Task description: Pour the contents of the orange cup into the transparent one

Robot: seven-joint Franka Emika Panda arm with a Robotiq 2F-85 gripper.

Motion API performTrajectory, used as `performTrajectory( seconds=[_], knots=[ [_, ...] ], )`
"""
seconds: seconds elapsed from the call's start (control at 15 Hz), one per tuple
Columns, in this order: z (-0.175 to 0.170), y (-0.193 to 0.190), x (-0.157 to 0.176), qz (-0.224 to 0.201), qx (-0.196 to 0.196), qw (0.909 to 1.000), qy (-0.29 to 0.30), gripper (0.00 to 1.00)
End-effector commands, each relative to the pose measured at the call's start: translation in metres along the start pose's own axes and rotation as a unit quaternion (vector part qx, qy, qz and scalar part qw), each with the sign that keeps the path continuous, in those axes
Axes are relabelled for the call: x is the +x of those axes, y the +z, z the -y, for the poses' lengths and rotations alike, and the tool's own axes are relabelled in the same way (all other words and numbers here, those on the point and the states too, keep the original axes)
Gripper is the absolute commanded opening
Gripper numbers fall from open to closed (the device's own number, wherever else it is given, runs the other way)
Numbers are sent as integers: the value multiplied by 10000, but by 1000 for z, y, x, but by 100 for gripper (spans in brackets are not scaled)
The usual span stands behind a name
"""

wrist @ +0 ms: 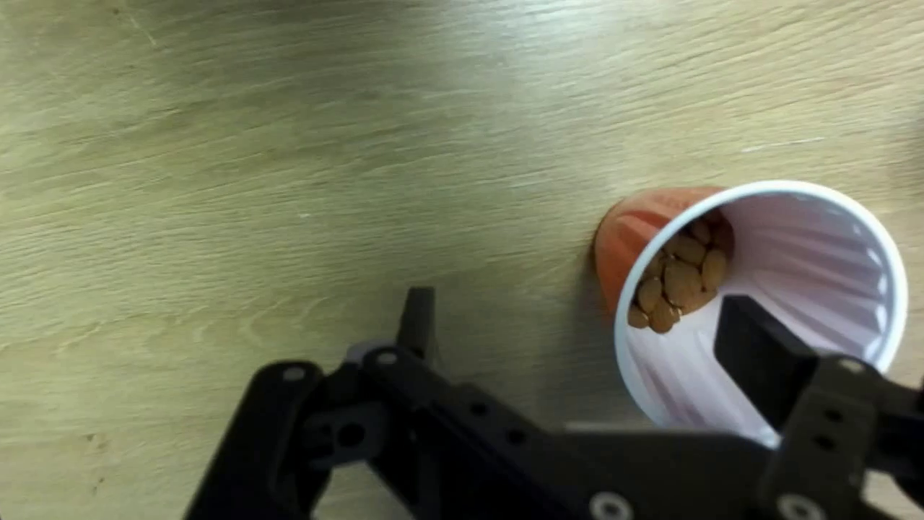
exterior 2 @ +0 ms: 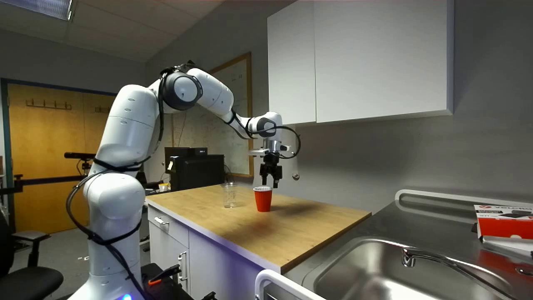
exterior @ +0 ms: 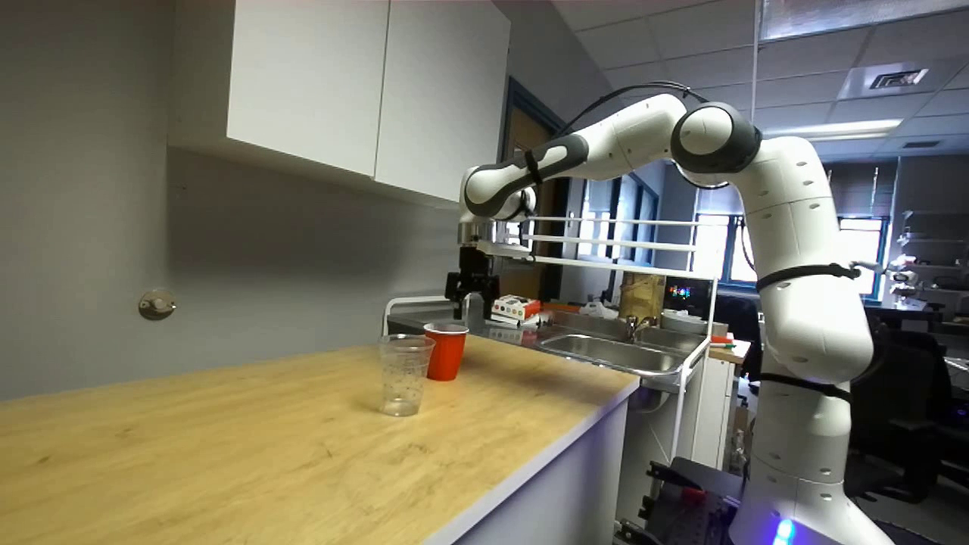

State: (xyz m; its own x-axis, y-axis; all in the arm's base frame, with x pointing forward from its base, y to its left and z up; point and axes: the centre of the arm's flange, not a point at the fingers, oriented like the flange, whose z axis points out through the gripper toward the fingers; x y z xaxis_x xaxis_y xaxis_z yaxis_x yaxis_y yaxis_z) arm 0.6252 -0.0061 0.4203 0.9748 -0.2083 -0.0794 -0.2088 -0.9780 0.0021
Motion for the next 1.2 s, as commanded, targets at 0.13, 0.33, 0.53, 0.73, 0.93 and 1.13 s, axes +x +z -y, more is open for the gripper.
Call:
performTrajectory(
  seconds=[0.13, 0.33, 0.53, 0.73, 0.93, 1.13],
  knots=[
    [8, 35, 8, 189, 159, 9997, -13, 75],
    [11, 48, 11, 275, 126, 9995, -42, 59],
    [15, 54, 11, 316, 91, 9994, -64, 36],
    [18, 52, 11, 287, 103, 9995, -87, 14],
    [22, 48, 12, 210, 138, 9996, -108, 6],
    [24, 45, 13, 152, 150, 9997, -111, 8]
  ],
)
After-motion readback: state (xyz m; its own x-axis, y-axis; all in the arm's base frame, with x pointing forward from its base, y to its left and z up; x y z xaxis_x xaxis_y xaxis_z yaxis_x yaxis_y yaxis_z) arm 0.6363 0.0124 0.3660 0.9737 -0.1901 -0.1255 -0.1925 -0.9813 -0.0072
